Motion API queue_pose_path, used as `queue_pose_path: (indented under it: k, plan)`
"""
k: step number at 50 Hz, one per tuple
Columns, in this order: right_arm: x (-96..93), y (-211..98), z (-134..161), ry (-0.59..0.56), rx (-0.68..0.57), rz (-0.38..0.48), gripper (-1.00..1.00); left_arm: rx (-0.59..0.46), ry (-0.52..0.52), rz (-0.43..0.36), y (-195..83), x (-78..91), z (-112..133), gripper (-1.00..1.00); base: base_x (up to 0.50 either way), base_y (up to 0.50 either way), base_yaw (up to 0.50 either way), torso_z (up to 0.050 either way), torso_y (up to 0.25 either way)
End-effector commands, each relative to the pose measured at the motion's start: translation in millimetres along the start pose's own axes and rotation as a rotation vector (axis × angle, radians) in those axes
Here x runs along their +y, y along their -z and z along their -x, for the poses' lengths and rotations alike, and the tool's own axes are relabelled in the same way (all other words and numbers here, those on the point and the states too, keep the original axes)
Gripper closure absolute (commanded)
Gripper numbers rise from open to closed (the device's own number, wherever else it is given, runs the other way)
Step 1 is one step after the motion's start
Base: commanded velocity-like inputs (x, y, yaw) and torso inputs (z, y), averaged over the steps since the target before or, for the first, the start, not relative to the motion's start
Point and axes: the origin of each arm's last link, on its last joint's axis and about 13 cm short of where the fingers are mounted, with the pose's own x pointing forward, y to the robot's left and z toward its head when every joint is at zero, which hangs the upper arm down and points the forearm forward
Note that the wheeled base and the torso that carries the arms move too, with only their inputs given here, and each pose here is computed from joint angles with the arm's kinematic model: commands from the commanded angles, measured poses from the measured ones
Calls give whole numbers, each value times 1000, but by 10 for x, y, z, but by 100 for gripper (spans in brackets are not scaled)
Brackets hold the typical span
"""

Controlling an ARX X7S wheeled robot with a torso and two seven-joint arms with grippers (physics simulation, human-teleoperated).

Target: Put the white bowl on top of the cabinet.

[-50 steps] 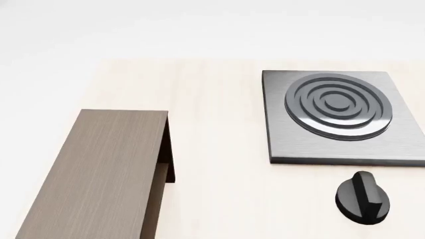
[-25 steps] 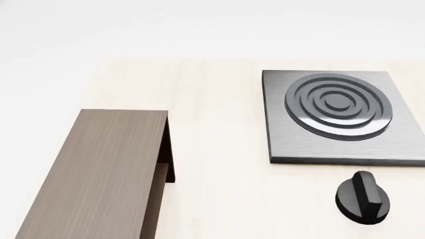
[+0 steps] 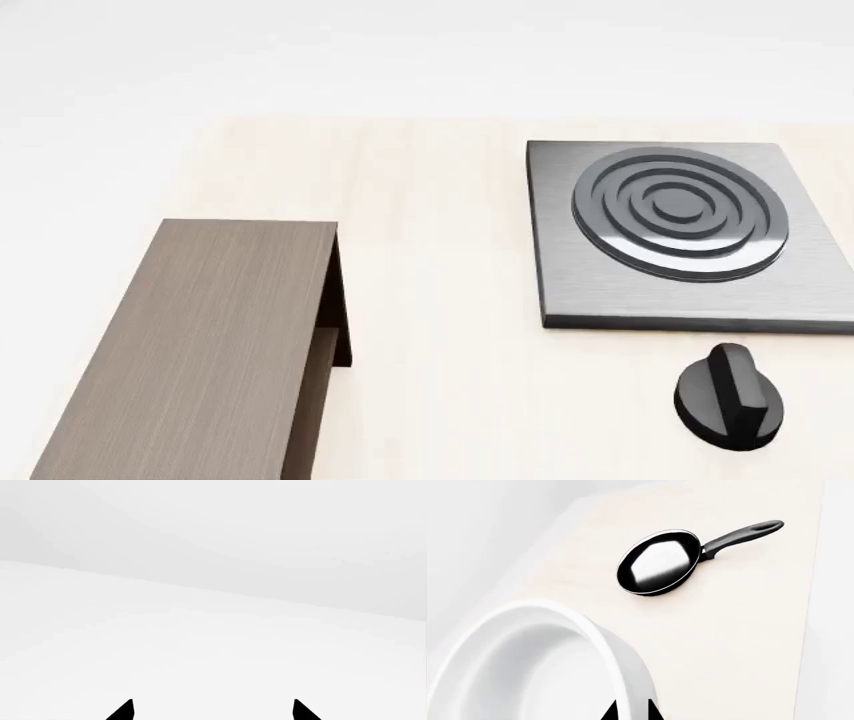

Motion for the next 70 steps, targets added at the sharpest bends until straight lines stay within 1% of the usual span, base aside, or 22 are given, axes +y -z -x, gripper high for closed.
queue_pose_path:
  k: [1,13,21,27,40,53,58,60,70]
  plan:
    - [195,-223,130,-49,-47,-5,100,3,0,1,9,-3,-3,-100,0,0,0,0,0]
    - [531,-394,249,-103,-74,34,100,9,0,3,20,-5,-7,-100,0,0,0,0,1]
    - [750,-424,295,-146,-78,64,100,9,0,4,18,-1,-5,-100,0,0,0,0,1]
    - [979,-461,359,-194,-86,94,100,10,0,5,16,2,-3,-100,0,0,0,0,0]
    - [1326,-544,487,-263,-99,131,100,10,0,6,16,-1,-6,-100,0,0,0,0,2]
    - [1548,-565,590,-316,-112,170,100,12,1,7,17,-4,-6,-100,0,0,0,0,2]
    - [1583,-566,613,-330,-114,178,100,13,3,7,18,-8,-6,-100,0,0,0,0,0]
    - [1633,-569,633,-346,-114,188,100,11,2,8,16,-8,-4,-100,0,0,0,0,0]
    - [1770,-626,732,-387,-129,208,100,11,1,8,17,-7,-7,-100,0,0,0,0,2]
